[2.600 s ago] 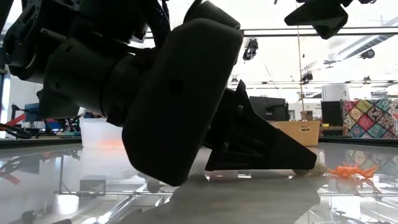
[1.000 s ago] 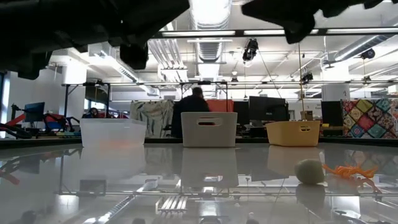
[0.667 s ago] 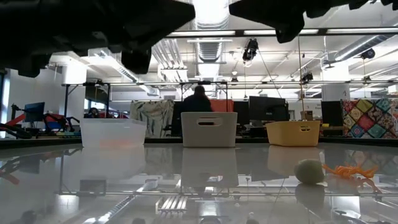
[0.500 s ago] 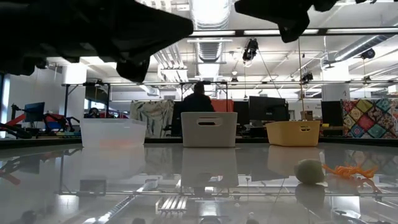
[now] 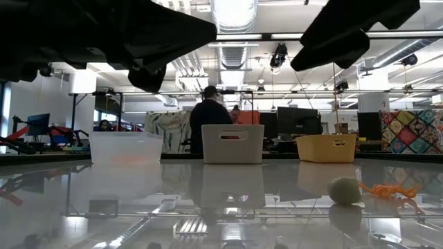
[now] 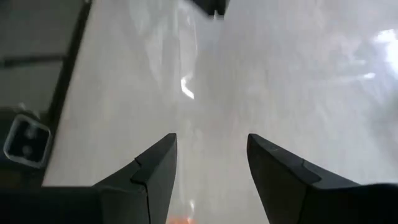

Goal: Sort Halloween decoration
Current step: Put the cream white skull toy into the yellow bin

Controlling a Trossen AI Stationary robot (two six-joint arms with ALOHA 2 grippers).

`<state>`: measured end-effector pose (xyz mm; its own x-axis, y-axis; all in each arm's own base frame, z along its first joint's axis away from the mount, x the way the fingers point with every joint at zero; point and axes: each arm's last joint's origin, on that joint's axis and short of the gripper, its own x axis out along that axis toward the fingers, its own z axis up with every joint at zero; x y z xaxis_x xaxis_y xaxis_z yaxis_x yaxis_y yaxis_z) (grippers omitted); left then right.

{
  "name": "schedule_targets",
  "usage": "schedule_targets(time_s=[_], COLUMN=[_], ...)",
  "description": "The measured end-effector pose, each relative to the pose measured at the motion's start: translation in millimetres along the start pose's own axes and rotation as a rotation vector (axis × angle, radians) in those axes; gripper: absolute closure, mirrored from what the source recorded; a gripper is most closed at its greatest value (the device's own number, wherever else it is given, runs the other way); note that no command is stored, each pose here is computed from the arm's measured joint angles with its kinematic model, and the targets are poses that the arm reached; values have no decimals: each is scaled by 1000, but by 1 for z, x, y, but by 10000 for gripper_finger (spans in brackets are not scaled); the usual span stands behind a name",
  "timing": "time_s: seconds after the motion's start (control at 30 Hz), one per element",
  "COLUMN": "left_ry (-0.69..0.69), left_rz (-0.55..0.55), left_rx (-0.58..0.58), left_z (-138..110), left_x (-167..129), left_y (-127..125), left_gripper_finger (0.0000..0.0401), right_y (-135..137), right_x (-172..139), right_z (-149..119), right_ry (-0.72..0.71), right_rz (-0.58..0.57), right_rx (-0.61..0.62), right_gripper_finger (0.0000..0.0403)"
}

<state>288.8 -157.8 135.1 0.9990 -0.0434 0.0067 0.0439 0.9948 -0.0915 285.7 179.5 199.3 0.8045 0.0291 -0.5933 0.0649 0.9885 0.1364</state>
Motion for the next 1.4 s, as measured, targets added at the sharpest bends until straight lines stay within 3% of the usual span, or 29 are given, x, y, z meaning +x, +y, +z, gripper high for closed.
schedule_targets(time_s=[0.37, 0.77, 1.13, 1.4], left_ry=[-2, -26, -21, -21], left_rz=[1, -2, 12, 15], left_rx=[-1, 43, 126, 113], left_z=[1, 10, 9, 9], left_x=[2, -1, -1, -1], left_y=[-1, -1, 0, 0], left_gripper_finger=[401, 401, 401, 401], right_y=[25, 44, 52, 54], right_x=[22, 34, 59, 77], right_z=[10, -3, -16, -30], right_ry=[271, 475, 458, 479], right_rz=[20, 81, -14, -23], right_rx=[-101, -132, -198, -263], right_gripper_finger=[216, 216, 216, 232])
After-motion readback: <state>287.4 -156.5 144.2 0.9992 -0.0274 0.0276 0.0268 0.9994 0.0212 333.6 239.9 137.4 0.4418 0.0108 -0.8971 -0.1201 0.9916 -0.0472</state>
